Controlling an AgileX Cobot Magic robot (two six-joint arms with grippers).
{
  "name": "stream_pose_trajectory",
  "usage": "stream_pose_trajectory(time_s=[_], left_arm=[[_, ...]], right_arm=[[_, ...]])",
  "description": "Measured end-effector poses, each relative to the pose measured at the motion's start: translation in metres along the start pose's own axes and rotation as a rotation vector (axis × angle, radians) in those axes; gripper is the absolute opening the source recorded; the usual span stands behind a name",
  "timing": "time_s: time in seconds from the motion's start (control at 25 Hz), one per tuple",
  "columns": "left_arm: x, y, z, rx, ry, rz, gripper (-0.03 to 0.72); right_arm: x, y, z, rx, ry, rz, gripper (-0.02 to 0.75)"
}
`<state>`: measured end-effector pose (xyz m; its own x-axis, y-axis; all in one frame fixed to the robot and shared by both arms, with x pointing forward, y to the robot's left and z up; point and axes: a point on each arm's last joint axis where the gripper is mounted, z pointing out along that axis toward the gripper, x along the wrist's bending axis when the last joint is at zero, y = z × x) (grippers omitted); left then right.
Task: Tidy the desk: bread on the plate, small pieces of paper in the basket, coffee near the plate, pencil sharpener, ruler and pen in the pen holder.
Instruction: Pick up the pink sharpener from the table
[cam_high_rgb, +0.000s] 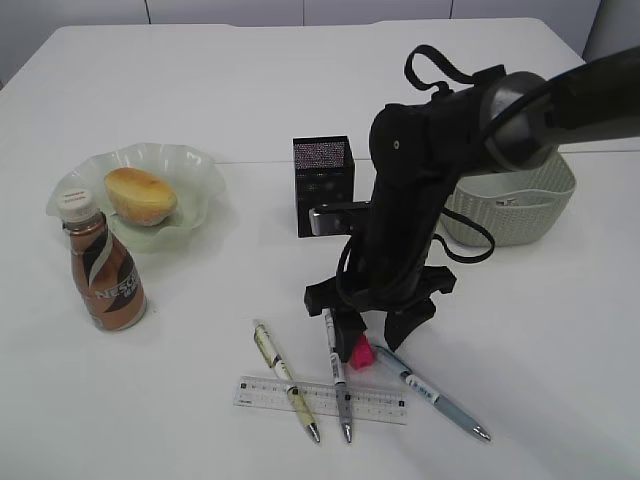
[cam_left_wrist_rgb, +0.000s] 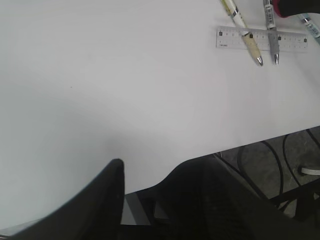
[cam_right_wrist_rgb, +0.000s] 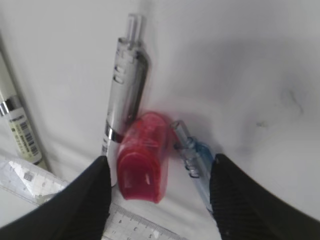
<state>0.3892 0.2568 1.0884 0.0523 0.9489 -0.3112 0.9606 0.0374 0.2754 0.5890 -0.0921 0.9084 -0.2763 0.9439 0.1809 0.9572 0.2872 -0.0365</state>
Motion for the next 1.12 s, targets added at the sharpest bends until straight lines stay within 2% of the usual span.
stream_pose_trajectory(time_s=[0.48, 0.92, 1.12], left_arm=[[0.000, 0.000, 0.000, 0.000, 0.000, 0.000, 0.372], [0.000, 0.000, 0.000, 0.000, 0.000, 0.000, 0.372], [0.000, 0.000, 0.000, 0.000, 0.000, 0.000, 0.372]], right_arm=[[0.003, 0.007, -0.010, -0.030, 0.007, -0.009, 0.486], [0.003, 0.005, -0.009, -0.005, 0.003, -0.009, 0.487], [0.003, 0.003, 0.000, 0.046, -0.002, -0.008, 0.487]])
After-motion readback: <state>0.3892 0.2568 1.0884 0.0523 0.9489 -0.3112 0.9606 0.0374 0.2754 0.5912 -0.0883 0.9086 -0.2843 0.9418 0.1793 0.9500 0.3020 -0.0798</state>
